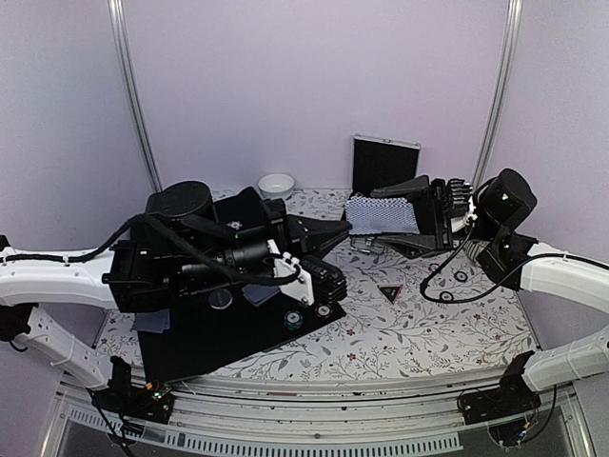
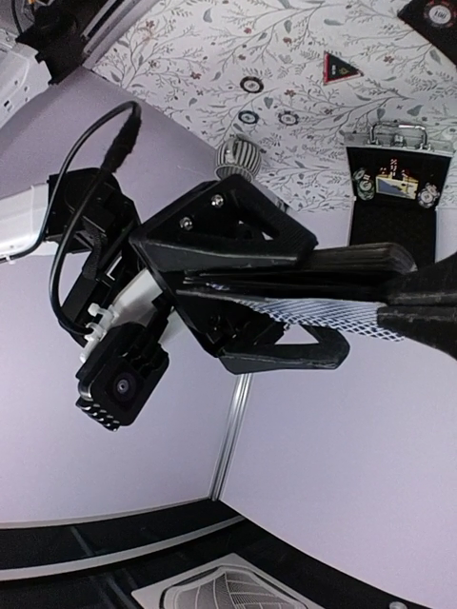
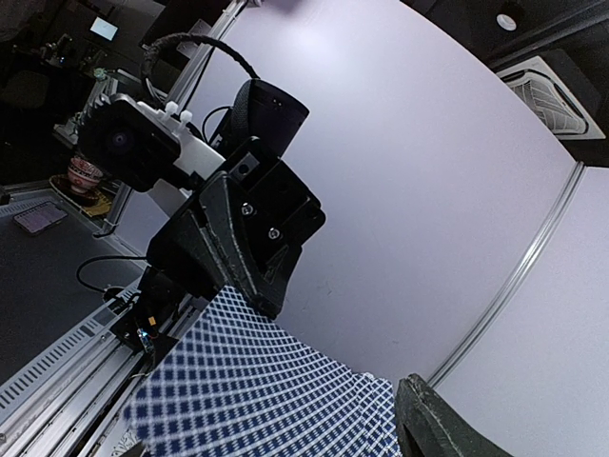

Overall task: Distribute texas hold em gaming equipment
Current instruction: Pick up the poker card from the face-down deck piles.

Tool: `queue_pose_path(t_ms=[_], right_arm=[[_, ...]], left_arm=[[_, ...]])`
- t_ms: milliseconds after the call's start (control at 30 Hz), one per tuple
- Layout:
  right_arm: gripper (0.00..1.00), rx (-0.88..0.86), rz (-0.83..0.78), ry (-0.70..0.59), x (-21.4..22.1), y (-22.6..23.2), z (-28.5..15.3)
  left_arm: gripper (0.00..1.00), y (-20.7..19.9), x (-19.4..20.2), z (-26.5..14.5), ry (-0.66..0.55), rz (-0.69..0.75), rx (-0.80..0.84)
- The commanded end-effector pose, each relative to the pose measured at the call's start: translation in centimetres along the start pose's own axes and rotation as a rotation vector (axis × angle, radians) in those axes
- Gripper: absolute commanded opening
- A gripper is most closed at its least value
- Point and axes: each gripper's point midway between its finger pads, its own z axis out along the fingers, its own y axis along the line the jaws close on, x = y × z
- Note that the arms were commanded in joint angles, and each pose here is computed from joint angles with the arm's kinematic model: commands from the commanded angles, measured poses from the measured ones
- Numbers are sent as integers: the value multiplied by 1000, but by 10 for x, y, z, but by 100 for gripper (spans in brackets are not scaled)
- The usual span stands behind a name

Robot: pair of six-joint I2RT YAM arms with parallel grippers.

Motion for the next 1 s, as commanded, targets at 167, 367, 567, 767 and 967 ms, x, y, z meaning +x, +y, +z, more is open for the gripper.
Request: queue_pose_path(t_ms=[167, 367, 567, 767, 967], right_arm=[[62, 18, -33, -21, -13, -4, -3], [62, 19, -34, -20, -12, -5, -3], [62, 19, -36, -21, -13, -5, -3], [62, 20, -33, -19, -12, -5, -3], [62, 21, -34, -18, -11, -5, -3]], left_arm=[[0, 14, -6, -1, -5, -11, -26], [0, 25, -15, -7, -50, -93, -51], [1, 15, -19, -8, -67, -106, 11], [1, 17, -18, -8, -63, -125, 12], [0, 47, -14, -6, -34, -234, -116]])
